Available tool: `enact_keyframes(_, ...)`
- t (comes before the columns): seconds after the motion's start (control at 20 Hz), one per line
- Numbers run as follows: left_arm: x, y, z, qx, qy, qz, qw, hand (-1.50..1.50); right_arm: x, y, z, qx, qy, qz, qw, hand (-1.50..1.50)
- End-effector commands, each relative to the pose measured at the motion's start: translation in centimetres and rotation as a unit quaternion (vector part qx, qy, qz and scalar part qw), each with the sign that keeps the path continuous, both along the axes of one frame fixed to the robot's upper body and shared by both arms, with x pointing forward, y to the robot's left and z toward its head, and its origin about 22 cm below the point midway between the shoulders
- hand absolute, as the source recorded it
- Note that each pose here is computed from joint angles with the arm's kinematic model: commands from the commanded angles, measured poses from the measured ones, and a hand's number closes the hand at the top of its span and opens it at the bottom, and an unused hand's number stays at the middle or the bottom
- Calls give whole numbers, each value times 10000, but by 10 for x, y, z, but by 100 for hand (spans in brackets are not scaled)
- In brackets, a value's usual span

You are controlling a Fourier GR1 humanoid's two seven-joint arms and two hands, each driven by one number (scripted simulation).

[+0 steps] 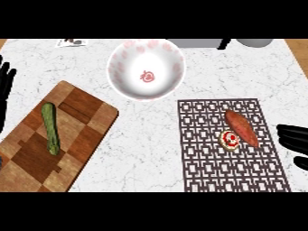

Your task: Pick the cupcake from the placemat and place it in the bowl

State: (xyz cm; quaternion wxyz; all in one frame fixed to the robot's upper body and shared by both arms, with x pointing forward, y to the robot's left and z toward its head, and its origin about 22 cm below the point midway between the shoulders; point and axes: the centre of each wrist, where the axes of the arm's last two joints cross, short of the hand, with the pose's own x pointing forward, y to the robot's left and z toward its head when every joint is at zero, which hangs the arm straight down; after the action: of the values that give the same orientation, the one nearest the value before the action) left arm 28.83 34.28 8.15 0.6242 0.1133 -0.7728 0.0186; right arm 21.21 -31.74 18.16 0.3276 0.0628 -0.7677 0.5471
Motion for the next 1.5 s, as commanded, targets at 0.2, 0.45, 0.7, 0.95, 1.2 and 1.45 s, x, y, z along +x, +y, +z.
enact_keyframes(0.2, 11, 2, 18, -19, -44, 40, 10000, 0, 2, -15, 62, -2273, -104, 109, 9737, -150)
enact_keyframes(0.45, 9, -7, 6, -6, -54, 13, 10000, 0, 3, -19, 48, -3018, -164, 177, 9531, -150)
enact_keyframes(0.7, 3, -22, -8, -76, -24, -126, 9999, 0, 7, 5, 22, -2998, -247, -52, 9537, -150)
enact_keyframes(0.95, 10, -6, 6, -5, -118, -131, 9998, 0, 31, -9, -1, -3082, -99, -22, 9513, -150)
enact_keyframes(1.2, 21, -24, 1, -30, -94, -170, 9998, 0, 46, 14, -5, -3260, -19, -50, 9454, -150)
enact_keyframes(1.45, 2, -11, 20, 48, -93, -157, 9998, 0, 54, -2, -46, -3215, 78, -249, 9466, -150)
